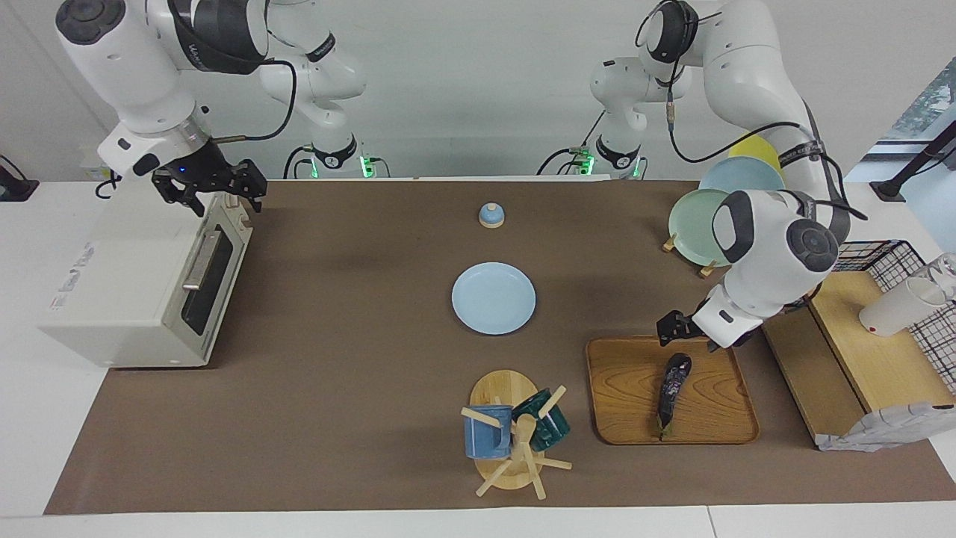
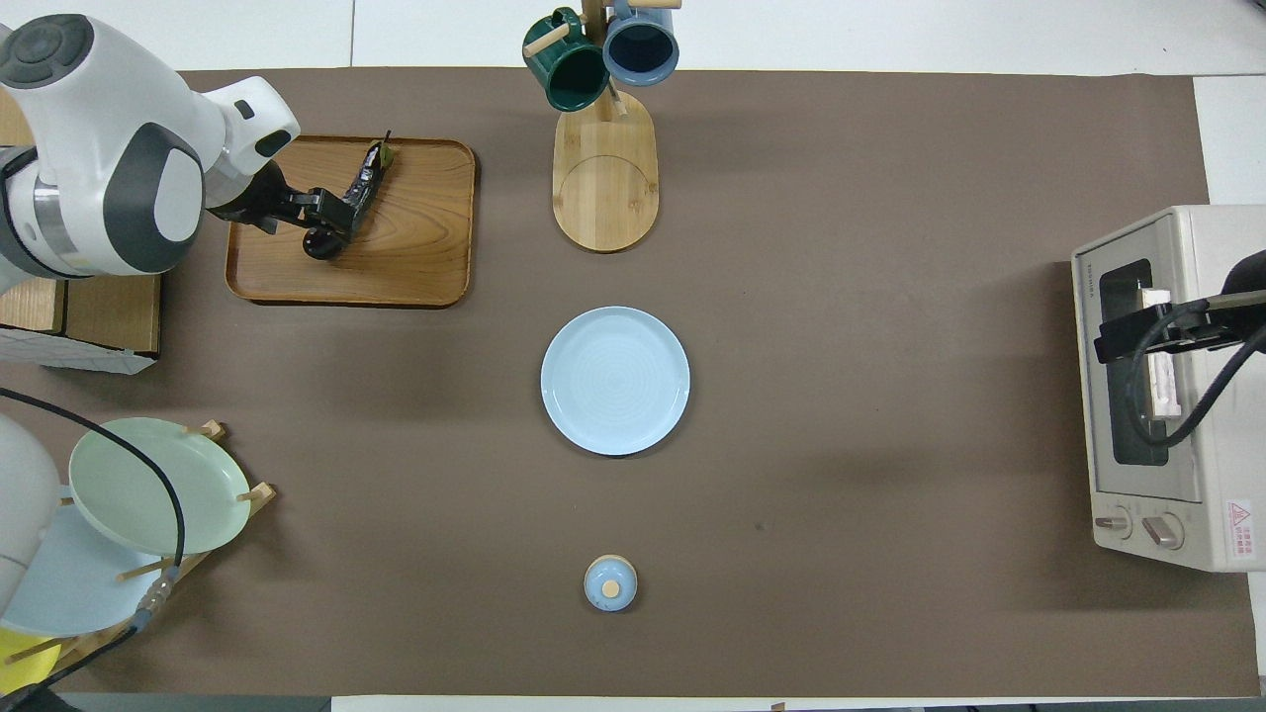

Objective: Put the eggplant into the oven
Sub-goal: 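Close the left gripper on the eggplant's stem end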

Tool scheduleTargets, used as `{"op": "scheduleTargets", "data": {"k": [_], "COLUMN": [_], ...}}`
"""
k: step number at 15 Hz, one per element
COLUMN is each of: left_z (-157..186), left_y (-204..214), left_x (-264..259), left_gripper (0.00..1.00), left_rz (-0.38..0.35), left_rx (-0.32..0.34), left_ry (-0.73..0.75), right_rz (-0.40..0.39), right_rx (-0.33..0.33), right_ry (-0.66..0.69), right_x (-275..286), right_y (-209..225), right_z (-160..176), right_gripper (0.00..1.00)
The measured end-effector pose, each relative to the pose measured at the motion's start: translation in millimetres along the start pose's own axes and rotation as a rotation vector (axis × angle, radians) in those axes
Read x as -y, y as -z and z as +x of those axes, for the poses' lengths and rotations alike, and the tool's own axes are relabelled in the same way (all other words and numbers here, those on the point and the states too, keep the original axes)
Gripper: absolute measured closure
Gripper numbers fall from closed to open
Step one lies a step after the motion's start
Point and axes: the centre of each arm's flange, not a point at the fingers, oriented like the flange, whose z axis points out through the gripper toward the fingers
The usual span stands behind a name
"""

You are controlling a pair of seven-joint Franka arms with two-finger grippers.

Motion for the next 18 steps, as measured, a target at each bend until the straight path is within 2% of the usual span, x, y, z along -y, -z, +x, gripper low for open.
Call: {"op": "scheduleTargets", "data": {"k": [3,11,15,16,17,18], "left_z": [13.9,9.2,8.5,8.5,8.6,8.6], "left_y": [-16.7,-55.5,-58.0,-58.0,-57.9,-57.9], "left_x": [2.3,-7.7,-7.6,-7.6,-7.6,-7.6], "left_gripper": [0.00,0.00,0.03,0.09,0.27,0.39], "left_rz": [0.036,0.045,0.047,0.047,0.047,0.047], "left_rx": [-0.016,-0.003,-0.003,-0.003,-0.004,-0.004], "left_ry": [-0.059,-0.128,-0.134,-0.134,-0.134,-0.135], "right_rz": [0.000,0.000,0.000,0.000,0.000,0.000], "right_rx": [0.000,0.000,0.000,0.000,0.000,0.000], "right_ry": [0.000,0.000,0.000,0.000,0.000,0.000], "right_x": [0.0,0.0,0.0,0.0,0.0,0.0], "right_y": [0.0,0.0,0.0,0.0,0.0,0.0], "right_z": [0.0,0.0,0.0,0.0,0.0,0.0], "right_gripper": [0.00,0.00,0.00,0.00,0.00,0.00]}}
